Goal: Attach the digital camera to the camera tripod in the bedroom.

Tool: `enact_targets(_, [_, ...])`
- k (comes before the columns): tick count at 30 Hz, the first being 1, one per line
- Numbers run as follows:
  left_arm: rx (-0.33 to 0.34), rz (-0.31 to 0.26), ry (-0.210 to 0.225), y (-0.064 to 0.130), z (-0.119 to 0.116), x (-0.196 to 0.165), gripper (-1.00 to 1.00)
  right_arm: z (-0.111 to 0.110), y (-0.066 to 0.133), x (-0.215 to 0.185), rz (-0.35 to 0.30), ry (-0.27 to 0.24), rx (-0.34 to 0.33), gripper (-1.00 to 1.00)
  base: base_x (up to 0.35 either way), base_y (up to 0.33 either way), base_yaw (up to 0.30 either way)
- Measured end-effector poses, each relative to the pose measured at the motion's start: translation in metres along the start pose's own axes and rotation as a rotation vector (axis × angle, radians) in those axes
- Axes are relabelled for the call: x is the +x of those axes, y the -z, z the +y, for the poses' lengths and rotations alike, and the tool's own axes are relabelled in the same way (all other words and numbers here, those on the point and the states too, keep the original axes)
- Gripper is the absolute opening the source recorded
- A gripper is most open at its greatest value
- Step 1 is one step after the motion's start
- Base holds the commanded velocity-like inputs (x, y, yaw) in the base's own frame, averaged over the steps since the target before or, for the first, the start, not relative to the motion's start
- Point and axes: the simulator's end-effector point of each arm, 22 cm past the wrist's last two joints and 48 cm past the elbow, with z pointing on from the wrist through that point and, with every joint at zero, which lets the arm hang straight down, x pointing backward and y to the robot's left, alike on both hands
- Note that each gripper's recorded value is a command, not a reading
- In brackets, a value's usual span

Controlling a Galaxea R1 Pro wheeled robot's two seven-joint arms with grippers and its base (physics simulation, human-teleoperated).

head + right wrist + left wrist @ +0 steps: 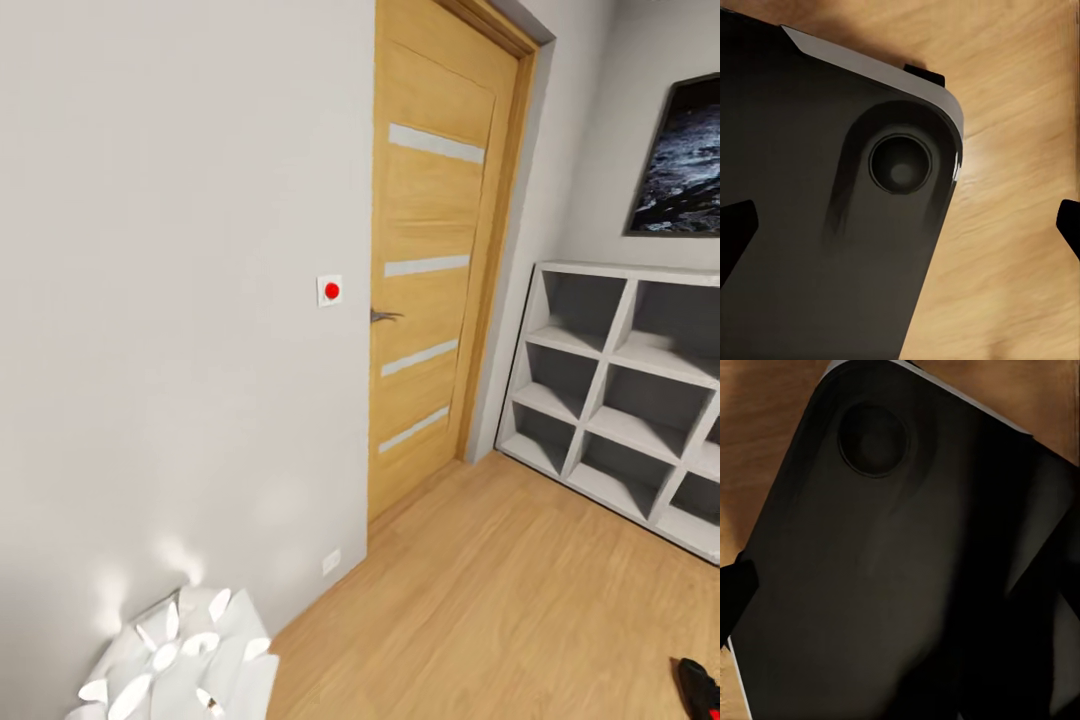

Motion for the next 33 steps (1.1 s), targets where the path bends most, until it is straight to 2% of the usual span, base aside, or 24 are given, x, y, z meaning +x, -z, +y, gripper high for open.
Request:
enact_targets(11, [0.001, 0.000, 0.000, -0.0001, -0.0007, 0.0000, 1.00, 0.0000, -0.0001, 0.0000, 0.000, -0.001, 0.000, 1.00, 0.257, 0.000, -0.291])
enact_targets(33, [0.000, -0.002, 0.002, -0.0001, -0.0005, -0.0006, 1.00, 0.0000, -0.0002, -0.0001, 0.001, -0.001, 0.000, 1.00, 0.015, 0.000, -0.292])
